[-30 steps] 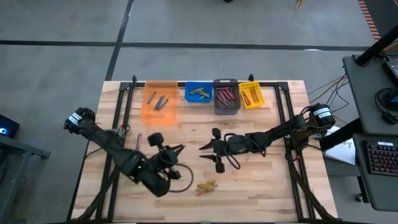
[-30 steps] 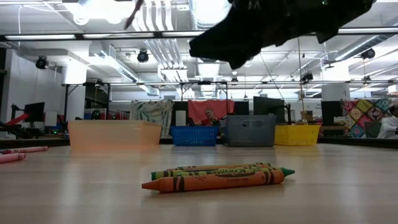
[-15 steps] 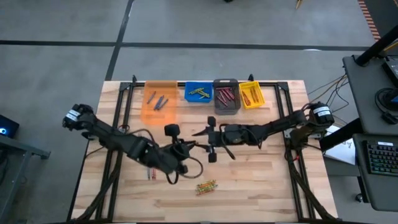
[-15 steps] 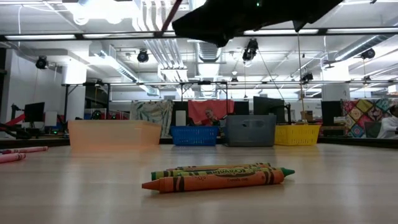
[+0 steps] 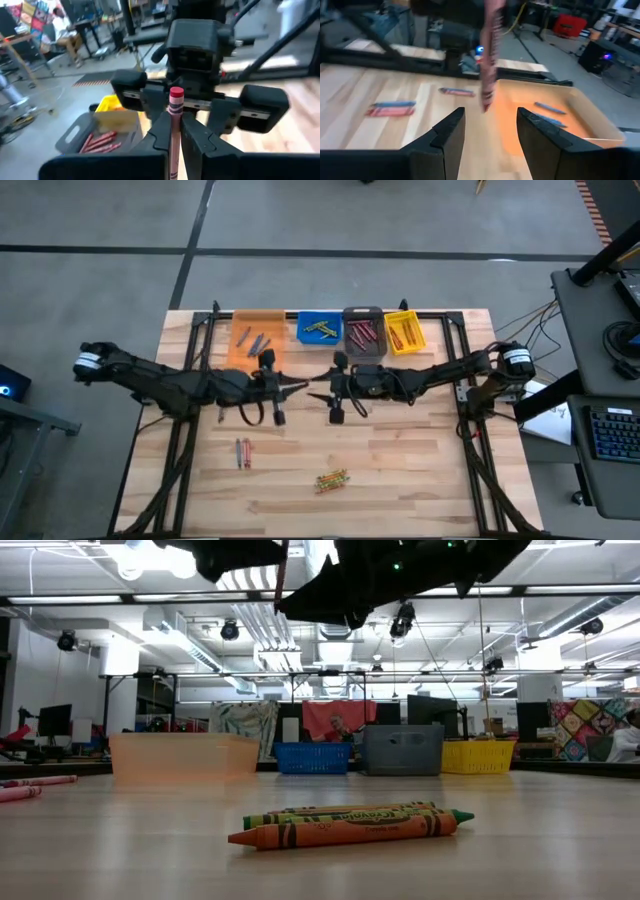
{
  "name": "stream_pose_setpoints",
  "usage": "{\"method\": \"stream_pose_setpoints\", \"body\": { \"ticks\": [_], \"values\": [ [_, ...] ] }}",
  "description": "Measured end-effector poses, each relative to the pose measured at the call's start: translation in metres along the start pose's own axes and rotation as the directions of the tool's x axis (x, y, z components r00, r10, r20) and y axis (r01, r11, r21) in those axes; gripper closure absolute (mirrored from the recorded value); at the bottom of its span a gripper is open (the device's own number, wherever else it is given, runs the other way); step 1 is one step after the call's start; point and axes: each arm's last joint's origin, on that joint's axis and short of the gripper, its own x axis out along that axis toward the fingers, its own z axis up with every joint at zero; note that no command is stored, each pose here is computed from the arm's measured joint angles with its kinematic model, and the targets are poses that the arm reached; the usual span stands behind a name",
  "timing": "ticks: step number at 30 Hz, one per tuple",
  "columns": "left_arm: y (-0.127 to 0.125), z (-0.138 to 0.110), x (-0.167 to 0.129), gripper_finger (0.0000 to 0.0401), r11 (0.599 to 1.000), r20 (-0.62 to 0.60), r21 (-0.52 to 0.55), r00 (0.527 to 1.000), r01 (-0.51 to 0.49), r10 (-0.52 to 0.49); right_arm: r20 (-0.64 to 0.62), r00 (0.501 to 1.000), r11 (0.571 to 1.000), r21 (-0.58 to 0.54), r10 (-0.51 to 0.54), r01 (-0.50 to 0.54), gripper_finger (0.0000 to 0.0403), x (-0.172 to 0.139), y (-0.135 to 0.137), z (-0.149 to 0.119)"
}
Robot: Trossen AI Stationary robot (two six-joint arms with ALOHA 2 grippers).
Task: Sort crayons
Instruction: Put the red crayon into the black bin
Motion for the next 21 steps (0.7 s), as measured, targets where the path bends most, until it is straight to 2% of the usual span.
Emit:
{"method": "stream_pose_setpoints", "body": {
  "ticks": [4,8,14,21],
  "values": [
    [0.020,-0.012,-0.003,0.0401,1.000,0.049,-0.031,0.999,0.005,-0.003,0.010,0.999,0.999,0.015,-0.036,0.036,0.0234,0.002,-0.013,0.004],
    [0.037,-0.016,-0.004,0.0401,0.998,0.053,-0.038,0.997,-0.050,0.052,0.029,0.998,0.998,0.024,-0.060,0.059,0.0234,0.004,-0.025,0.010],
    [0.050,-0.014,0.005,0.0401,0.997,0.093,-0.046,0.994,0.057,-0.053,0.086,0.996,0.999,0.037,-0.014,0.011,0.0234,0.007,-0.040,0.024],
    [0.051,-0.007,0.018,0.0401,0.998,0.088,-0.004,0.994,0.064,-0.063,0.094,0.995,0.999,0.021,-0.025,0.023,0.0253,0.007,-0.045,0.027]
  ]
}}
